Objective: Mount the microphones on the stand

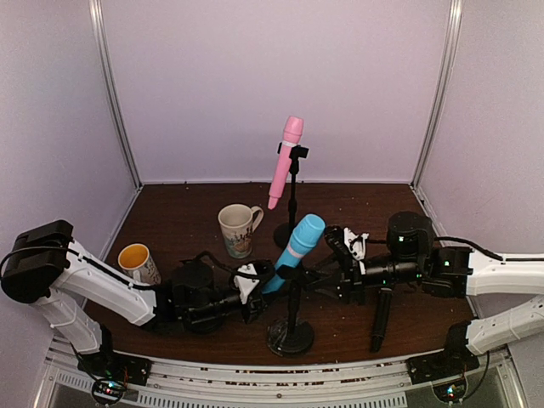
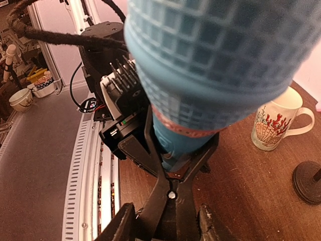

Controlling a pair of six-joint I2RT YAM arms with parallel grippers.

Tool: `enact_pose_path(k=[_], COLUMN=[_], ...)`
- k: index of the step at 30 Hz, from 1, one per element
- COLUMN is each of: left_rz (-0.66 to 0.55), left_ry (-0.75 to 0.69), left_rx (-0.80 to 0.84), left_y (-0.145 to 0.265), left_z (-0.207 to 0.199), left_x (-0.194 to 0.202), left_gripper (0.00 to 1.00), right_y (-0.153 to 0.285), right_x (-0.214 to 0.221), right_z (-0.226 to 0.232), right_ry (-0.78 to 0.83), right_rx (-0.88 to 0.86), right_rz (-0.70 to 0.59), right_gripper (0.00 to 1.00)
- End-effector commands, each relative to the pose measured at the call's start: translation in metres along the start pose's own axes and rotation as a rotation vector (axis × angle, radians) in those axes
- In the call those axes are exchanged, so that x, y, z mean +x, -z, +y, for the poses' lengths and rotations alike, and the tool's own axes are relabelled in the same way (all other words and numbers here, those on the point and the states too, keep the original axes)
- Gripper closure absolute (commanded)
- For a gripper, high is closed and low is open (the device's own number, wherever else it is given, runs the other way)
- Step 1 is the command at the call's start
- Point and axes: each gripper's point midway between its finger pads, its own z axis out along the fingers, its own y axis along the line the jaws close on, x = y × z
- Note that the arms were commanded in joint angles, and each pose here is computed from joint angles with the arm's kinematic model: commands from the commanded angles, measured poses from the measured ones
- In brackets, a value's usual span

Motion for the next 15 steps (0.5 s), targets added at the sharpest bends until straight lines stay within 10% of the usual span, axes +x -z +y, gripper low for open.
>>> enact_pose_path(k=[1,9,15], left_rz=[-0.077,-0.072,-0.072], left_ry=[-0.043,-0.037,-0.022], left_rx=[0.033,0.027,-0.007], left_y=[0.0019,0.0037,0.0069], left_z=[-0.0098,-0.0089,-0.0028], left_x=[-0.0245,-0.0233,-0.0229], left_gripper=[1.0,0.99,0.76], right_y=[0.0024,0.0059,0.0064], right_x=[-0.0025,-0.0028,-0.0014], right_z=[-0.0069,-0.008,-0.0074], right_ry=[-0.039,-0.041,-0.047], right_rx=[0.047,0.062,0.06], right_rz=[0.002,-0.004,-0.004], right_gripper=[0.54,0.43,0.41])
